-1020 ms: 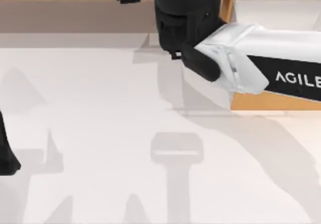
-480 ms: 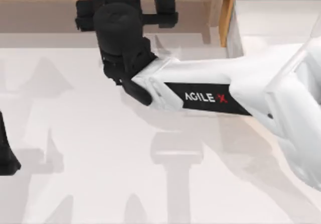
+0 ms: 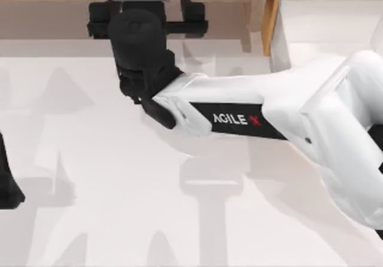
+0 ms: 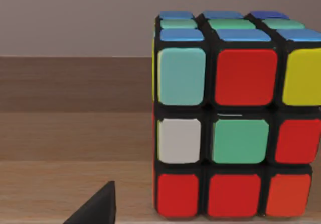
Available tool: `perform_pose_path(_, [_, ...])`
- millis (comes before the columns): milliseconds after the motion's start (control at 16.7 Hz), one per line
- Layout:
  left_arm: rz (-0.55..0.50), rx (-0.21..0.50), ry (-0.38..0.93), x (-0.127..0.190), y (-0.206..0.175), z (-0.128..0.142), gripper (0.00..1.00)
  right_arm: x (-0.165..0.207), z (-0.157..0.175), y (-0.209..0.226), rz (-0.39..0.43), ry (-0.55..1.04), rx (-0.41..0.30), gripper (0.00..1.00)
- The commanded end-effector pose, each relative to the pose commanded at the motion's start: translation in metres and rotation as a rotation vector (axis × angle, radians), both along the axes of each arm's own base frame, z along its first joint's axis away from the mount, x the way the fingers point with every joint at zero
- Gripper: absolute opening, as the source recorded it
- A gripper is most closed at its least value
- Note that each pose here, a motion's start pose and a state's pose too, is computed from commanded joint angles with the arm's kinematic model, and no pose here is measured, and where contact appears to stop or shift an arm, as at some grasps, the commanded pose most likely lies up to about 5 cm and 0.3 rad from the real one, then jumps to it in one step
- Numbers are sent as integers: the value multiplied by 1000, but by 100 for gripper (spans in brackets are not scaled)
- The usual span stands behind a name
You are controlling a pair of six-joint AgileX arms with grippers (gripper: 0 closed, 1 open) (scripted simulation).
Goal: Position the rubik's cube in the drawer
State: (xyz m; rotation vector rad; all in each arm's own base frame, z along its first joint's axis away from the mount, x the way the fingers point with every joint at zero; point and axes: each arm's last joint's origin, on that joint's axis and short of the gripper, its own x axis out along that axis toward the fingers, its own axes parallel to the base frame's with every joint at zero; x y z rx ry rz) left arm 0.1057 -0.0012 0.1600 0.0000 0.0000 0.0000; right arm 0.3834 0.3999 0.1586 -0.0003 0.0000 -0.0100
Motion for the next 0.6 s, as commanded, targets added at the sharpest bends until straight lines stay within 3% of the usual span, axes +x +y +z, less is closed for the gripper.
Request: perform_pose_path(600, [0,0,0,0,0,0,100,42,1,1,0,0,0,100])
